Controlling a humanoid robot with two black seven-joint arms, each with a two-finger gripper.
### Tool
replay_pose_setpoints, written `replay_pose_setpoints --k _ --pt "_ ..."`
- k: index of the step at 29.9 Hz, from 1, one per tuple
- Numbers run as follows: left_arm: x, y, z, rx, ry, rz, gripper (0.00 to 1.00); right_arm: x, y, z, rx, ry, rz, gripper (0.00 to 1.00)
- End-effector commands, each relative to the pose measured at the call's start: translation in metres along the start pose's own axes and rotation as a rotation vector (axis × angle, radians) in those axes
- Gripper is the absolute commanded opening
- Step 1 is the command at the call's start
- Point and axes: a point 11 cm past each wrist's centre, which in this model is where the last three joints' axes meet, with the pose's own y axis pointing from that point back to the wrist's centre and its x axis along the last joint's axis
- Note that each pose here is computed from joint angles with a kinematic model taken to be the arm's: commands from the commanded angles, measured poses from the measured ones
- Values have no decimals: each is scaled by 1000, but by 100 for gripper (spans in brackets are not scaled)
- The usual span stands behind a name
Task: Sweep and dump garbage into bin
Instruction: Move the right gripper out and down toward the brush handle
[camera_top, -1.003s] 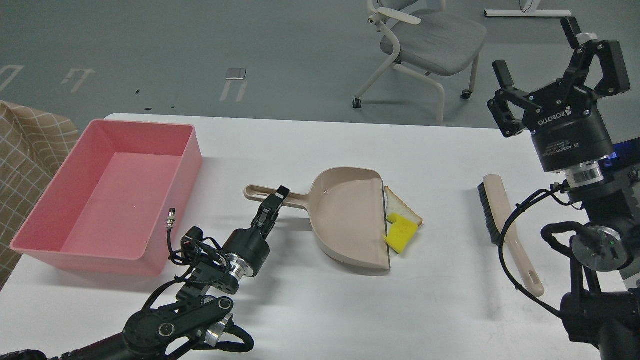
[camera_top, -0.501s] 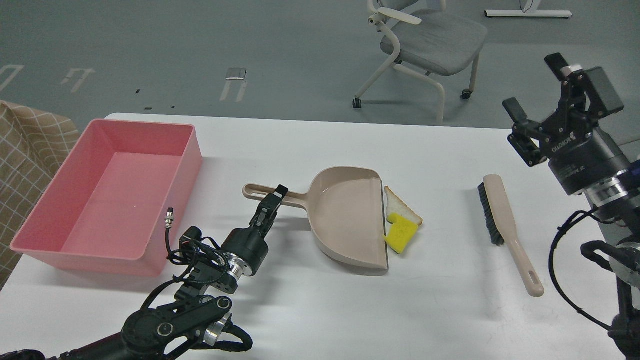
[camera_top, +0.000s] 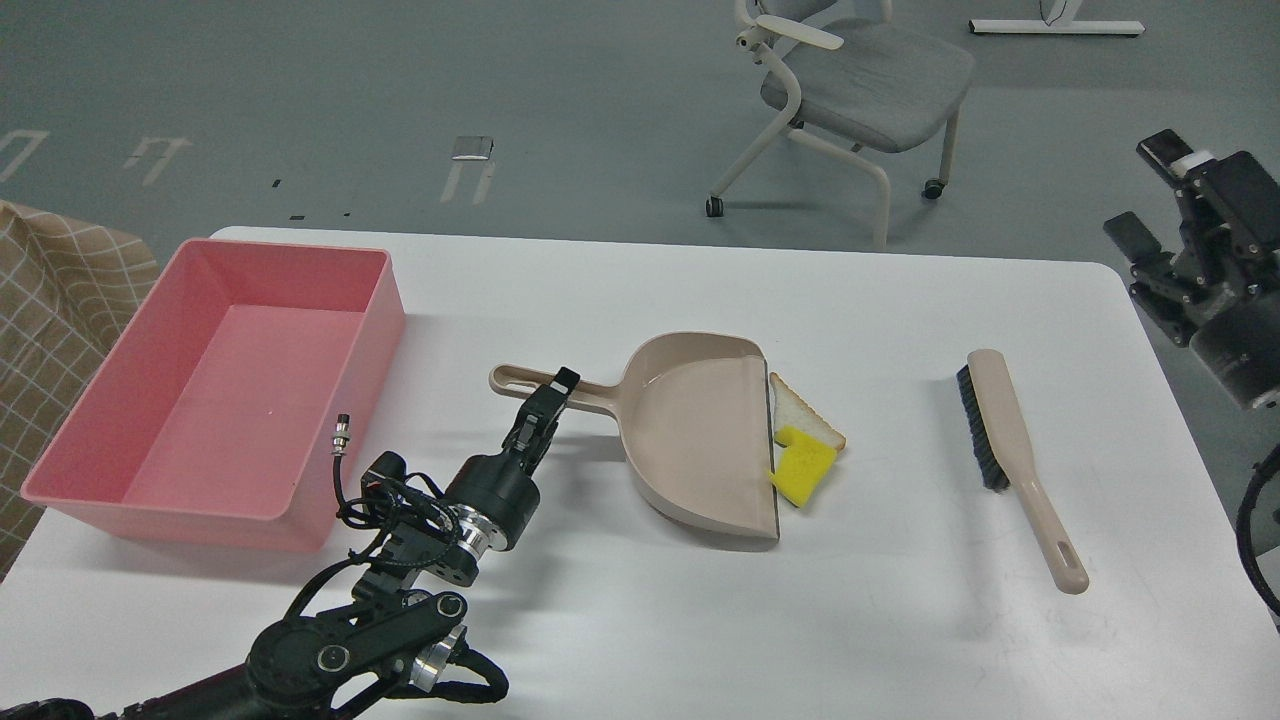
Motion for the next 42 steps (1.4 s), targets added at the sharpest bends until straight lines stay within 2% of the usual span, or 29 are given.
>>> replay_pose_setpoints --k 1,4,9,20,25,33,40,42 --pt "0 0 0 0 0 0 29 11 4 -14 56 44 9 100" --pt "0 1 -1 0 -2 0 29 3 8 -20 188 -24 50 100" --pt "0 0 1 -7 -1 -1 28 -3 18 -16 159 -7 33 100" --pt "0 -1 2 -12 -1 -1 28 27 29 -16 -30 314 -76 98" --pt "0 -1 3 -14 0 -2 28 46 34 -16 -191 559 -198 99" --pt "-4 -3 5 -18 10 -5 28 13 44 41 -395 824 -414 98" --pt "-5 -3 7 -22 14 -7 28 -6 57 69 -466 905 -497 97" --pt "-4 -3 8 -26 11 -6 28 -8 61 76 -493 969 -526 92"
